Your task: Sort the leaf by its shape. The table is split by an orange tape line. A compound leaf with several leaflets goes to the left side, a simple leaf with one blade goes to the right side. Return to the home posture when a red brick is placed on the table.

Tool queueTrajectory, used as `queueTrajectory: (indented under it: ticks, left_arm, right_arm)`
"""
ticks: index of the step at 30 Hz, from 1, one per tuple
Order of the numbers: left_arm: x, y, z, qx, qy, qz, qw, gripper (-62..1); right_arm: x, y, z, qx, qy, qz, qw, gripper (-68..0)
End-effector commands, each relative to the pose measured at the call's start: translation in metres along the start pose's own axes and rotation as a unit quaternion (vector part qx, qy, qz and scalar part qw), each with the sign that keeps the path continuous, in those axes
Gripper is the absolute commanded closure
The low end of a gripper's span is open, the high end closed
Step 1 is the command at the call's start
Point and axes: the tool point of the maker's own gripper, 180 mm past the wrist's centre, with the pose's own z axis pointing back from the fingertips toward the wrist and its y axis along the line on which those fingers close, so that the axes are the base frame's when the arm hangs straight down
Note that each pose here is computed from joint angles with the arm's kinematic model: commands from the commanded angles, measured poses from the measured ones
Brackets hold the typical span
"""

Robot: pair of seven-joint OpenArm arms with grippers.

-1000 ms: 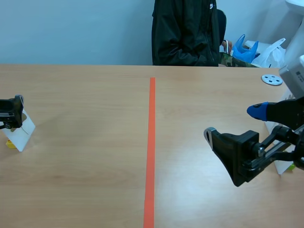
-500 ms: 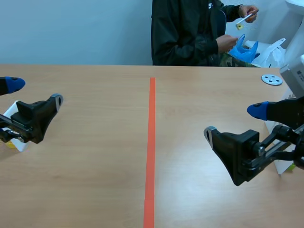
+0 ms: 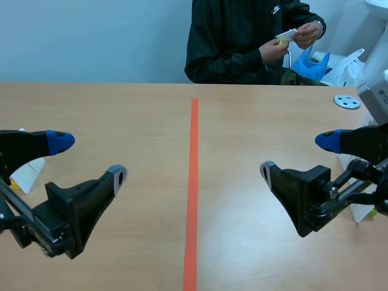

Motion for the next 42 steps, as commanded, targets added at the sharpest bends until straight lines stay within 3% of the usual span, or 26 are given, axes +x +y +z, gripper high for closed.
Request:
queueTrajectory:
  ticks: [1, 4, 42]
  left_arm:
    - [-0.0045, 0.0056, -0.0022, 0.009, 0.014, 0.002, 0.9999, -60.2]
    - [-0.0121, 0.0054, -0.0021, 0.011, 0.035, 0.004, 0.9993, -60.2]
    - [-0.0060, 0.0049, -0.0034, 0.017, 0.014, 0.014, 0.9997, -60.2]
  right_arm:
    - [0.0090, -0.0060, 0.0005, -0.005, -0.016, 0.004, 0.9998, -67.9]
    - [0.0091, -0.0060, 0.0005, -0.005, -0.016, 0.004, 0.9998, -67.9]
    - [0.0110, -0.0060, 0.0005, -0.006, -0.022, 0.004, 0.9997, -67.9]
